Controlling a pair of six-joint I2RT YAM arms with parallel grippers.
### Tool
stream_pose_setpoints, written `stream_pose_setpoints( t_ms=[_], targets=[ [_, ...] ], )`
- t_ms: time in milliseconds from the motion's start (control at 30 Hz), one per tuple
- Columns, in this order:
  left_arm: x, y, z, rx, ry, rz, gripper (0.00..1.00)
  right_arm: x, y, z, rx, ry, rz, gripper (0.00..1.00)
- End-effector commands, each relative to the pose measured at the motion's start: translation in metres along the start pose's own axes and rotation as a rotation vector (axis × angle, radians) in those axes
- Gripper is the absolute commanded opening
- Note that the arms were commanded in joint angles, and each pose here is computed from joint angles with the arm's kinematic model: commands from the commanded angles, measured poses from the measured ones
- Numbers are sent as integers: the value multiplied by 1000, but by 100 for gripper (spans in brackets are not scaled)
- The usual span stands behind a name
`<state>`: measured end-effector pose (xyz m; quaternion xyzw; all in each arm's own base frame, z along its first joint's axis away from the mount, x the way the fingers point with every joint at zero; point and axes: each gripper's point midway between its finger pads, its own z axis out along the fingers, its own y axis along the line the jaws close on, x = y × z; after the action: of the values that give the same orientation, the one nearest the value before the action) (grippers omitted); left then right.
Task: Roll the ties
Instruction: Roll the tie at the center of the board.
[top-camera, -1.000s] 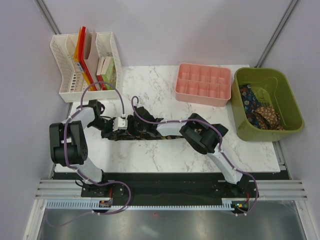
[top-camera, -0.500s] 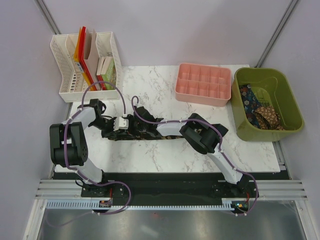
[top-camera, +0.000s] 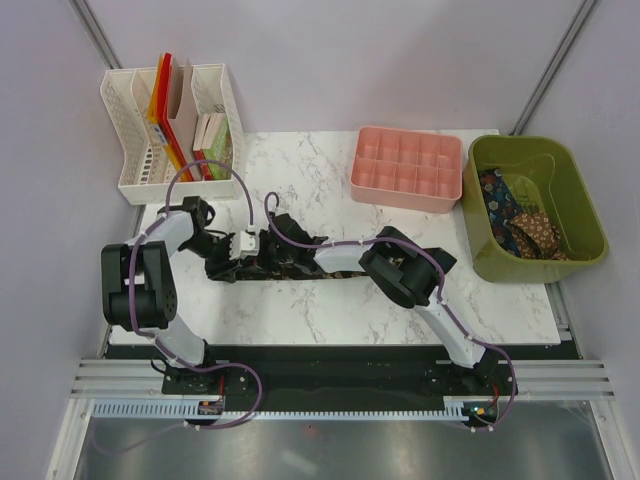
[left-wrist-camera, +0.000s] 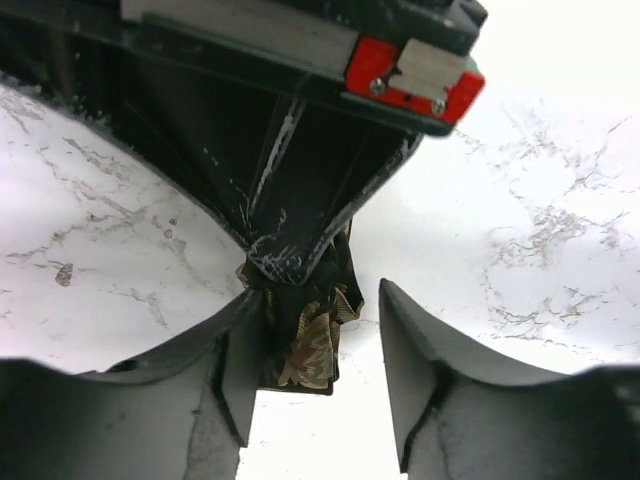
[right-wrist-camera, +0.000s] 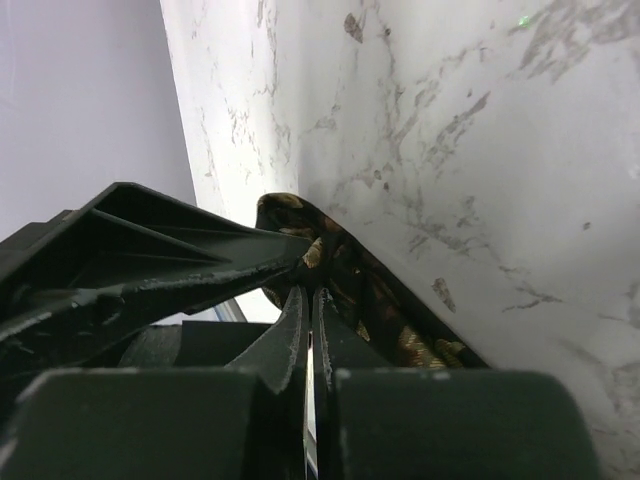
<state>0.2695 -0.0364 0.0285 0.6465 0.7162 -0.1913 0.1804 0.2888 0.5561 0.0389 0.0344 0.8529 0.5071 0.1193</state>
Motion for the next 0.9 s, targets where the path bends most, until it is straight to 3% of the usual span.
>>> stream_pose_setpoints(
  t_ms=[0,500,733,867],
  targets=[
    [-8,7,-8,-12,-74,-32,60,1,-33,2,72,-7,11,0],
    [3,22,-6,-124,-70,34,78,-3,-38,-9,71,-1,-15,0],
    [11,21,-4,-121,-57,25,77,-6,-40,-13,86,-5,-26,0],
    [18,19,-5,-119,-41,18,68,-6,-39,-13,84,-2,-27,0]
  ],
)
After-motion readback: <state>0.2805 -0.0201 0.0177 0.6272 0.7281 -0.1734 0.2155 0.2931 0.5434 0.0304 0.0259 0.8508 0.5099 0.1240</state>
